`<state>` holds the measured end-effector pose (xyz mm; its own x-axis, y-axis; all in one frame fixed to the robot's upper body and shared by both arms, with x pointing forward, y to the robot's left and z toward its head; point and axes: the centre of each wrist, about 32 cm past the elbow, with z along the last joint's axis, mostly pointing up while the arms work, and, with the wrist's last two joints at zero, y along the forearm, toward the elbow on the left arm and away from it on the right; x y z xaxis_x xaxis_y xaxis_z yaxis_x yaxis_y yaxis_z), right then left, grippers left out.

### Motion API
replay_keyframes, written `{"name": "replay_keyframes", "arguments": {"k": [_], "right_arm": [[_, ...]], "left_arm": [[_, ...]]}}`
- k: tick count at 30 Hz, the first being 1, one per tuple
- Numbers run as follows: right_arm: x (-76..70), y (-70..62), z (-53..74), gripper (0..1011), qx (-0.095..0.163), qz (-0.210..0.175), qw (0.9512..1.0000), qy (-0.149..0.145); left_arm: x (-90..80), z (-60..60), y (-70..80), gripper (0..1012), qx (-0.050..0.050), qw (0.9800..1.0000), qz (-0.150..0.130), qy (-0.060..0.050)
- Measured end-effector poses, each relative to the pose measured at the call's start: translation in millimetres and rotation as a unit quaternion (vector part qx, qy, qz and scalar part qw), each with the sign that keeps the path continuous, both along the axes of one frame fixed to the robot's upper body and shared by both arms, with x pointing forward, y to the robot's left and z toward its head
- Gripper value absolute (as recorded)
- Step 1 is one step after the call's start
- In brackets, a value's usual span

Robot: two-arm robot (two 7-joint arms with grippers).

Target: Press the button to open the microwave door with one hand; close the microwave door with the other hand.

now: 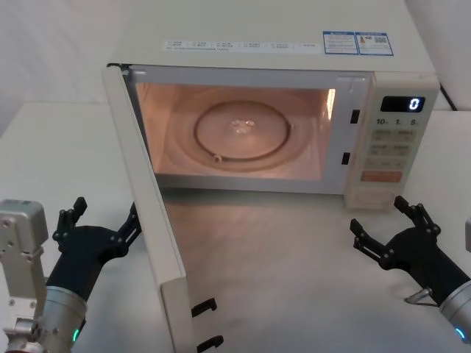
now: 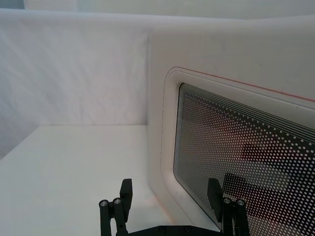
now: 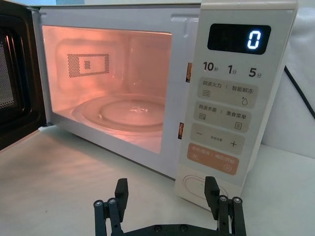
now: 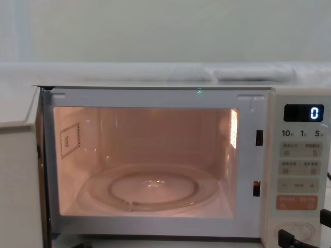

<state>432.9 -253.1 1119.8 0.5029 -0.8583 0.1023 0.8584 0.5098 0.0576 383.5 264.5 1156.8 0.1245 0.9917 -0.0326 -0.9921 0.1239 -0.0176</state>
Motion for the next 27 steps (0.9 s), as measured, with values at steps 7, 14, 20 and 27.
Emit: {"name": "replay_keyframes", "arguments": {"k": [7,14,20,27], "right_arm": [[0.0,0.0,0.0,1002,0.0,0.0,1.0,0.0],[0.0,0.0,0.0,1002,0.0,0.0,1.0,0.0],[0.0,0.0,0.0,1002,0.0,0.0,1.0,0.0],[0.0,0.0,0.0,1002,0.0,0.0,1.0,0.0]], "left_arm": [[0.0,0.0,0.0,945,0.0,1.0,0.0,0.0],[0.0,0.0,0.0,744,0.0,1.0,0.0,0.0],[0.0,0.0,0.0,604,0.0,1.0,0.0,0.0],[0.0,0.0,0.0,353,0.0,1.0,0.0,0.0]]}}
